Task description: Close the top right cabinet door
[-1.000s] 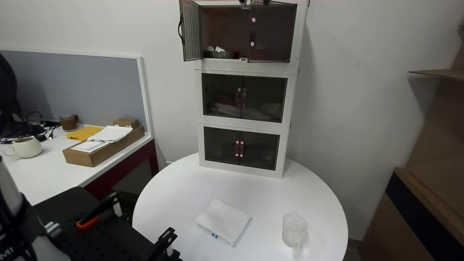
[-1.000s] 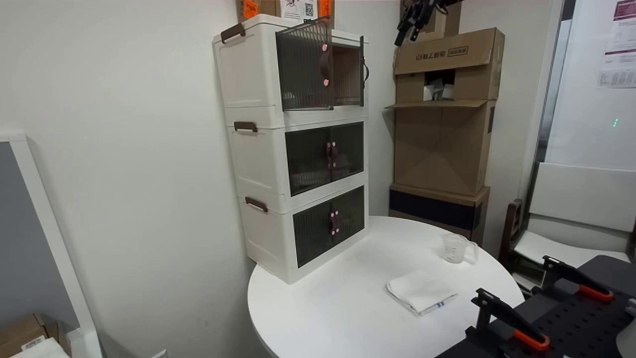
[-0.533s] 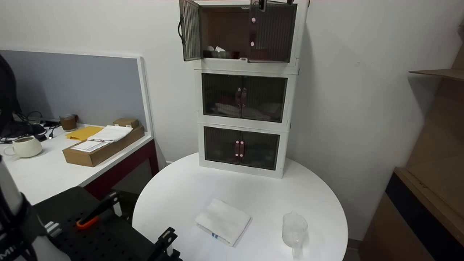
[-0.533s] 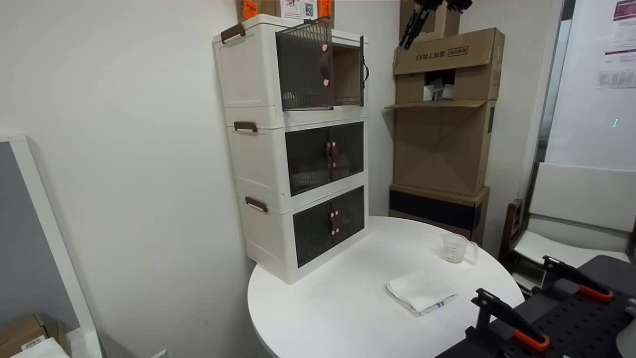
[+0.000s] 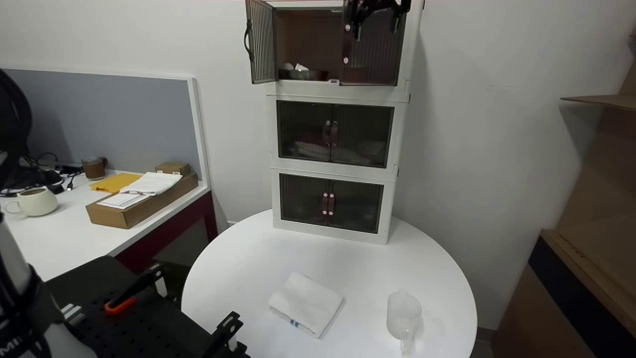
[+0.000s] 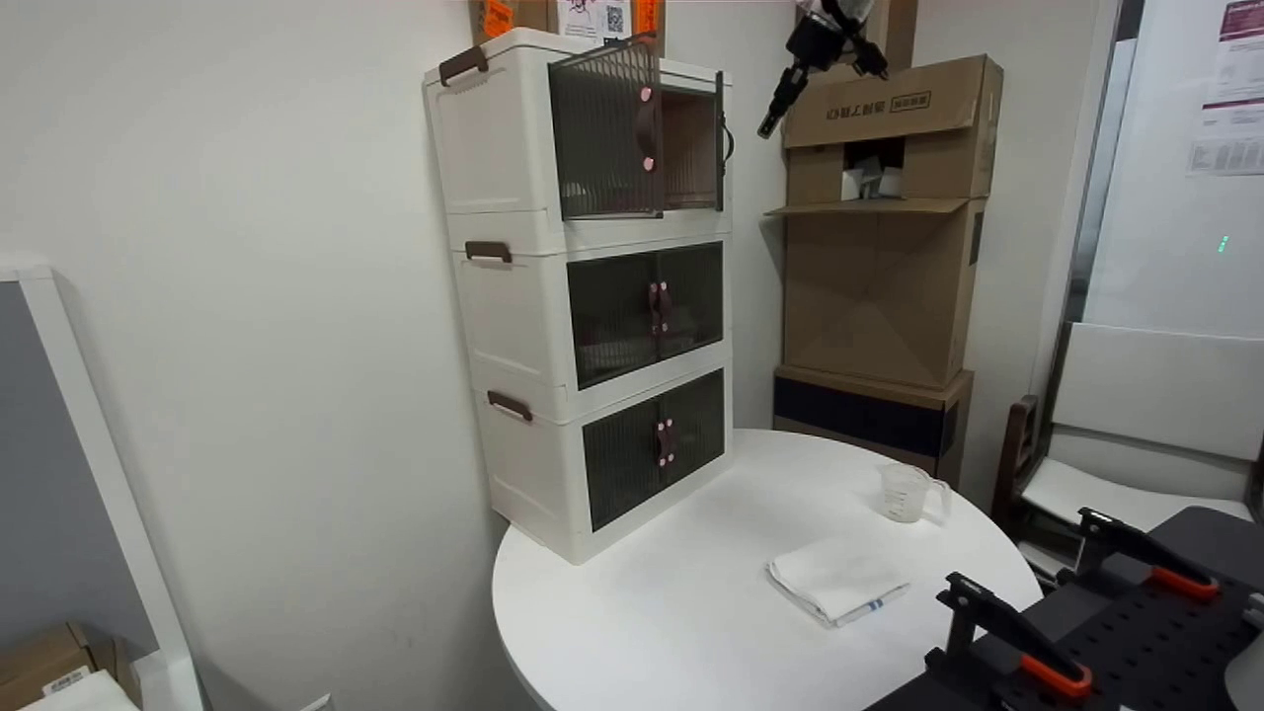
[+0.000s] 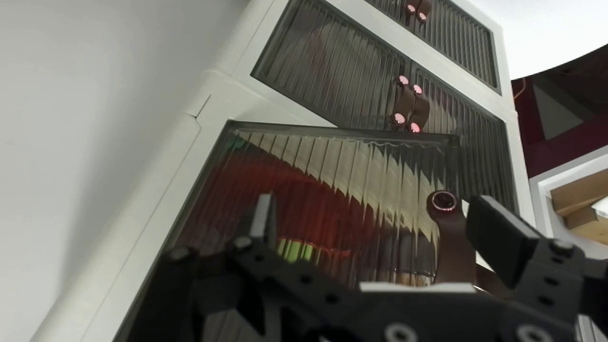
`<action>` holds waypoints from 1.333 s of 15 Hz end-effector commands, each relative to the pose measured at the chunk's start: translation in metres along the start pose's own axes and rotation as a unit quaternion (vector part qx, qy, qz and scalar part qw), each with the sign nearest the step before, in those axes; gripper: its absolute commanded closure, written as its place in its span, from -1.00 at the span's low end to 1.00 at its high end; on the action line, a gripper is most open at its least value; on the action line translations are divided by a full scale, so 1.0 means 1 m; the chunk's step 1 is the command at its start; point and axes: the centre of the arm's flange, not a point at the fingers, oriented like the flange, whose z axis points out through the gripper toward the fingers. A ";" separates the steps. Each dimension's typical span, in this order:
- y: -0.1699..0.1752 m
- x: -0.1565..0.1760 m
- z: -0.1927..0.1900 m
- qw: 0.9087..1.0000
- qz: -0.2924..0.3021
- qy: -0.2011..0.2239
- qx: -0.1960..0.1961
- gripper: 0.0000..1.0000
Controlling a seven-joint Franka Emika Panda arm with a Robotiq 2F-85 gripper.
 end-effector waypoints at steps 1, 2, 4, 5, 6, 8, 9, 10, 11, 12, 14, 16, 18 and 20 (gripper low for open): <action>0.001 0.001 0.002 1.000 0.000 0.001 0.001 -1.00; -0.015 -0.008 -0.010 1.000 -0.002 -0.018 -0.017 -1.00; -0.038 -0.026 -0.022 0.998 0.021 -0.048 -0.030 -1.00; -0.047 -0.031 -0.023 0.998 0.025 -0.047 -0.040 -1.00; -0.052 -0.034 -0.025 0.997 0.029 -0.046 -0.052 -1.00; -0.060 -0.033 -0.027 0.996 0.032 -0.042 -0.068 -1.00; -0.065 -0.033 -0.026 0.996 0.031 -0.035 -0.077 -1.00; -0.069 -0.032 -0.027 0.996 0.028 -0.030 -0.082 -1.00; -0.069 -0.029 -0.026 0.996 0.027 -0.025 -0.086 -1.00; -0.069 -0.028 -0.024 0.996 0.025 -0.018 -0.086 -1.00; -0.066 -0.022 -0.021 0.995 0.022 -0.007 -0.092 -1.00; -0.060 -0.013 -0.016 0.995 0.019 0.007 -0.102 -1.00; -0.049 -0.004 -0.012 0.993 0.023 0.020 -0.113 -1.00; -0.037 0.004 -0.008 0.992 0.031 0.034 -0.121 -1.00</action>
